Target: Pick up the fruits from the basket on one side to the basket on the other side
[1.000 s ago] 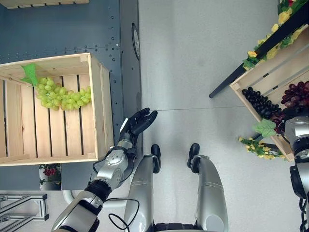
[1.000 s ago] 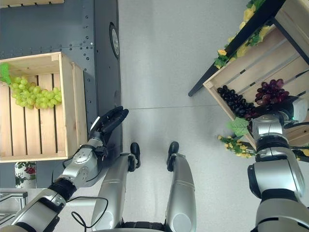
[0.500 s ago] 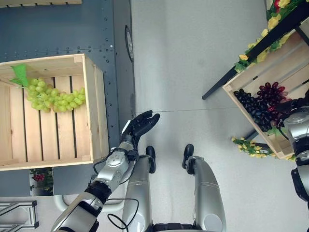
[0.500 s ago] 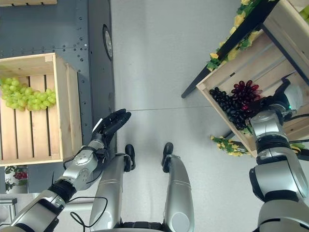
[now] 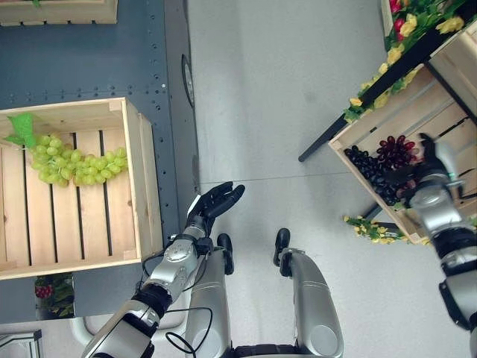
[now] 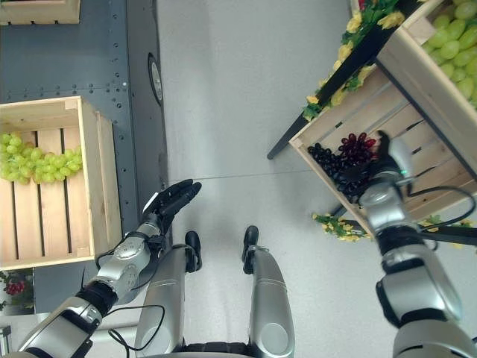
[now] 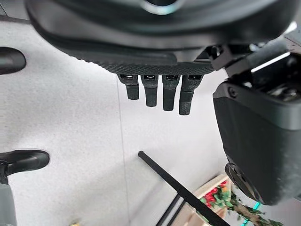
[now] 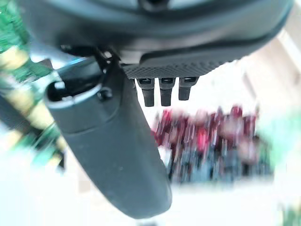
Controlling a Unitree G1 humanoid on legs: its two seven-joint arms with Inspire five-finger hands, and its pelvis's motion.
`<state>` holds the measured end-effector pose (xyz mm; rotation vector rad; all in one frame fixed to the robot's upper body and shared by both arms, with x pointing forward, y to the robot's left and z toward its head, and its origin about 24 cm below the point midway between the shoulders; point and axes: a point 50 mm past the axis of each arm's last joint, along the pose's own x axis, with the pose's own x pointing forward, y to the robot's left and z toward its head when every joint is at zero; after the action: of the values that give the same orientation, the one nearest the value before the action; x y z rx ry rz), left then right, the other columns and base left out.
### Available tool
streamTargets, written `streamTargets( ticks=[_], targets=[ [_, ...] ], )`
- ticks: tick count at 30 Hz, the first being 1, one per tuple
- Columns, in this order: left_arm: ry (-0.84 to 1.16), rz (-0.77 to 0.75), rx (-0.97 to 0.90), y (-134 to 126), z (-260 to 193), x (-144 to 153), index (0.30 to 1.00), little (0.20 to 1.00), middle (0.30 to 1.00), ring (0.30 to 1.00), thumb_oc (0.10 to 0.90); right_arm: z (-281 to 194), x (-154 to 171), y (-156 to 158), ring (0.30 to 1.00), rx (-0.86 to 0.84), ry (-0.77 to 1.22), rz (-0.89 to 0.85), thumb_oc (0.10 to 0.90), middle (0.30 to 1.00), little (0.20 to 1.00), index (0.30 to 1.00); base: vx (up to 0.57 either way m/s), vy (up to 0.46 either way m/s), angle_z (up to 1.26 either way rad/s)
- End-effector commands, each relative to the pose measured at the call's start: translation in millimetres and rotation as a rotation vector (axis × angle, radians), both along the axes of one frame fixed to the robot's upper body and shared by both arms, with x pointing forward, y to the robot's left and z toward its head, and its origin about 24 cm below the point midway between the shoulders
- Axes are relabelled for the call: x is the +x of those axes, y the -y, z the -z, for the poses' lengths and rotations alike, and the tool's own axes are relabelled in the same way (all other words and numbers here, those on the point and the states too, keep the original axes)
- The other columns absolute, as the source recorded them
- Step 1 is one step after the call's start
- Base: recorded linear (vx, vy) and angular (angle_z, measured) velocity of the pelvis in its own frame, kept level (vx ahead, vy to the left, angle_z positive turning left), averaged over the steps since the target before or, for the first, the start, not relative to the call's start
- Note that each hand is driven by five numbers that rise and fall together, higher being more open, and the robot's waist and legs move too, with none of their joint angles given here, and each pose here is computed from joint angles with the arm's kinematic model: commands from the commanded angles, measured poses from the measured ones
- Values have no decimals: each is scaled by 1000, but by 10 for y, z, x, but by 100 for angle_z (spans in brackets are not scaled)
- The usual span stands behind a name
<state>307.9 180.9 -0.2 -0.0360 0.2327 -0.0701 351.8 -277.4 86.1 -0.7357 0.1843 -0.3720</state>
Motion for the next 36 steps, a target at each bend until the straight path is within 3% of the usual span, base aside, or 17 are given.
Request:
streamTargets(
  ticks=[1,12,22,29,36],
  targets=[
    [133,24,10,158,-190,84,900,900,900,900,800,-387,57,6,900,-133,222,-14,800,900,900,900,0,0,0],
    [145,-15,28,391,-136,84,900,900,900,900,800,-68,6,-552,900,-37,306,-84,800,900,900,900,0,-1,-1],
    [79,39,95,569,143,-116,900,900,900,900,800,478,-228,-962,900,-44,171,-235,800,900,900,900,38,0,2],
    [21,22,253,437,383,-311,900,900,900,900,800,882,-510,-1121,900,-31,16,-388,800,900,900,900,63,-45,4],
    [50,8,492,209,461,-426,900,900,900,900,800,1229,-821,-1072,900,71,-136,-421,800,900,900,900,44,-74,5]
  ],
)
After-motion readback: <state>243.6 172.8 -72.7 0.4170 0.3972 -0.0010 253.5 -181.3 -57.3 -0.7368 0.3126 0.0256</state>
